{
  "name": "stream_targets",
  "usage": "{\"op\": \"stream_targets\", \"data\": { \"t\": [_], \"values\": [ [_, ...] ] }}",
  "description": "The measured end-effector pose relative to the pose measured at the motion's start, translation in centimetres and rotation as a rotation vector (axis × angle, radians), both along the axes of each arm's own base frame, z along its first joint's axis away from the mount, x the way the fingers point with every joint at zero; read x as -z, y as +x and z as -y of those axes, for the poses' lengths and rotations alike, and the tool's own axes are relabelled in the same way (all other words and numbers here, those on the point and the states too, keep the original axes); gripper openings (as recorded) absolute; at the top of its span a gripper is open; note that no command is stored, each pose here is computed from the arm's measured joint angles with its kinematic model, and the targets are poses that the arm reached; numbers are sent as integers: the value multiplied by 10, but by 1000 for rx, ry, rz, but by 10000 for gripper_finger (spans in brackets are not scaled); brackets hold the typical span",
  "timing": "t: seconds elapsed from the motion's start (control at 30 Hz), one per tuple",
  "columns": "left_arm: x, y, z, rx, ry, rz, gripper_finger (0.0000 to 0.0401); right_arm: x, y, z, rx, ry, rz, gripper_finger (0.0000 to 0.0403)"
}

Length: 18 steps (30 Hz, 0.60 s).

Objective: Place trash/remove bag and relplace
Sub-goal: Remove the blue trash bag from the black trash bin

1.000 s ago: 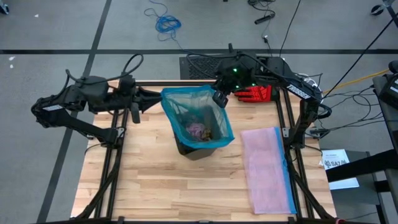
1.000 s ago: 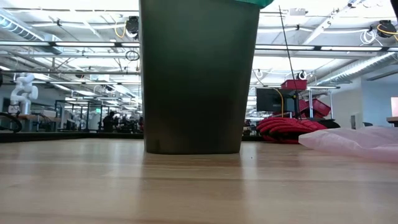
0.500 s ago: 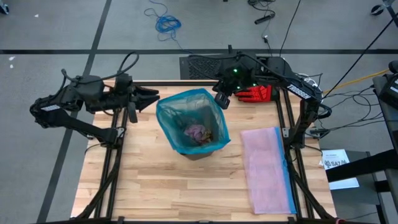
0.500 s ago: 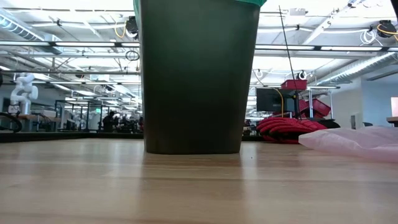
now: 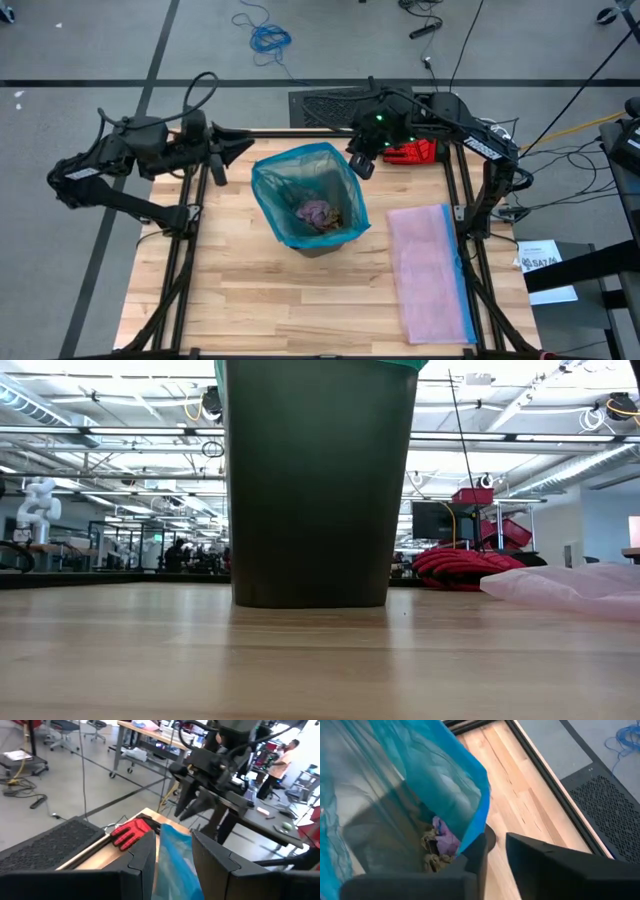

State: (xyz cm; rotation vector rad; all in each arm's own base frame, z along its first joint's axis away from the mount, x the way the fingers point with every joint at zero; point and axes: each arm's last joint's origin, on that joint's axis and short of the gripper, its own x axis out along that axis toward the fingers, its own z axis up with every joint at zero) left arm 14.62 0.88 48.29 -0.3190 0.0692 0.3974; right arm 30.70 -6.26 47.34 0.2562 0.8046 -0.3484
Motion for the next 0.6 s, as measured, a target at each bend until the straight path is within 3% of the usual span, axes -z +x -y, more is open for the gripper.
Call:
{"op": "stream_targets", "data": {
  "t": [0.27, 0.6],
  "values": [
    [0, -2, -16, -97, -17, 7, 121, -2, 5, -1, -5, -7, 47, 126],
    [8, 6, -34, -121, -62, -53, 121, -3, 8, 0, -3, -12, 71, 135]
  ]
}}
